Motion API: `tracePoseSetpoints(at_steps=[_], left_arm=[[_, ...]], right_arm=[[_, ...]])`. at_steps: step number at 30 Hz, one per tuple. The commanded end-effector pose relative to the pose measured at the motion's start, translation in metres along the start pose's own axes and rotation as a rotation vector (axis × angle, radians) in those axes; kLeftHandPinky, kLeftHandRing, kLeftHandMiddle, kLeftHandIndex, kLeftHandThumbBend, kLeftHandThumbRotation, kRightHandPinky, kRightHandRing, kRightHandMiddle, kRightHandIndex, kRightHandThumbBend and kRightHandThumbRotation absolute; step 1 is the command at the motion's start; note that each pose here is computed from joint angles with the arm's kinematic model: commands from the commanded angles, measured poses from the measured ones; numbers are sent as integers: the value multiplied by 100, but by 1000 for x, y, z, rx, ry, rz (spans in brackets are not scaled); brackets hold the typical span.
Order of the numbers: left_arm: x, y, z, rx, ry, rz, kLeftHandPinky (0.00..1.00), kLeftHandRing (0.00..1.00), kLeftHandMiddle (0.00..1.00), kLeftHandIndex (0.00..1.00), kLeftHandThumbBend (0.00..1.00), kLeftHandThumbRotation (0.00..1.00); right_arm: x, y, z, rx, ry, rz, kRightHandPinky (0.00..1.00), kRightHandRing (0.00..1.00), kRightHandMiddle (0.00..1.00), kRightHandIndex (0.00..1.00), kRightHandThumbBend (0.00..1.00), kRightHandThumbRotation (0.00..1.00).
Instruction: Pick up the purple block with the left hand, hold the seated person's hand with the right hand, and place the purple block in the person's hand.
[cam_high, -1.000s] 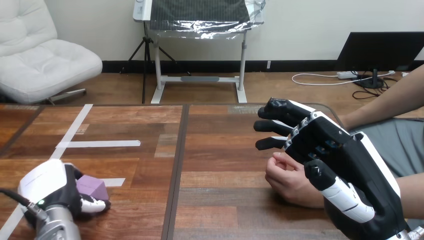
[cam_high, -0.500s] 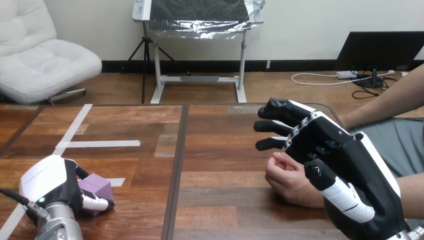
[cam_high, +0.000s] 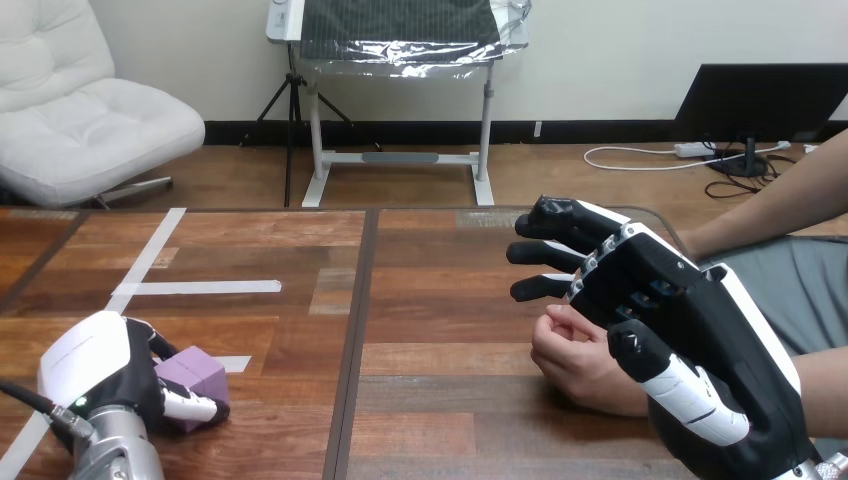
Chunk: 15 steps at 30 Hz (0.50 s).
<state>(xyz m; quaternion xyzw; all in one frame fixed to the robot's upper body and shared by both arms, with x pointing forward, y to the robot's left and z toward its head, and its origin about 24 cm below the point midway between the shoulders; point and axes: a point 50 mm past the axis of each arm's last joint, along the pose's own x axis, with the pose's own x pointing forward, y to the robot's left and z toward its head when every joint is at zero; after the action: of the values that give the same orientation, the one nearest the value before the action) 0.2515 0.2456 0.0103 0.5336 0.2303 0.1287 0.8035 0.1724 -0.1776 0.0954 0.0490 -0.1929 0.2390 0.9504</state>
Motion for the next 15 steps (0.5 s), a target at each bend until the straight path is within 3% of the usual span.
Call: tracePoseSetpoints(at_steps=[1, 15], left_arm=[[4, 14, 10, -36, -45, 73, 10, 18, 28, 44, 77, 0], [4, 14, 9, -80, -54, 67, 14, 22, 32, 46, 76, 0]], right_arm=[[11, -1, 14, -28, -81, 34, 69, 79, 82, 79, 73, 55], [12, -1, 13, -25, -68, 20, 68, 78, 81, 79, 74, 55]])
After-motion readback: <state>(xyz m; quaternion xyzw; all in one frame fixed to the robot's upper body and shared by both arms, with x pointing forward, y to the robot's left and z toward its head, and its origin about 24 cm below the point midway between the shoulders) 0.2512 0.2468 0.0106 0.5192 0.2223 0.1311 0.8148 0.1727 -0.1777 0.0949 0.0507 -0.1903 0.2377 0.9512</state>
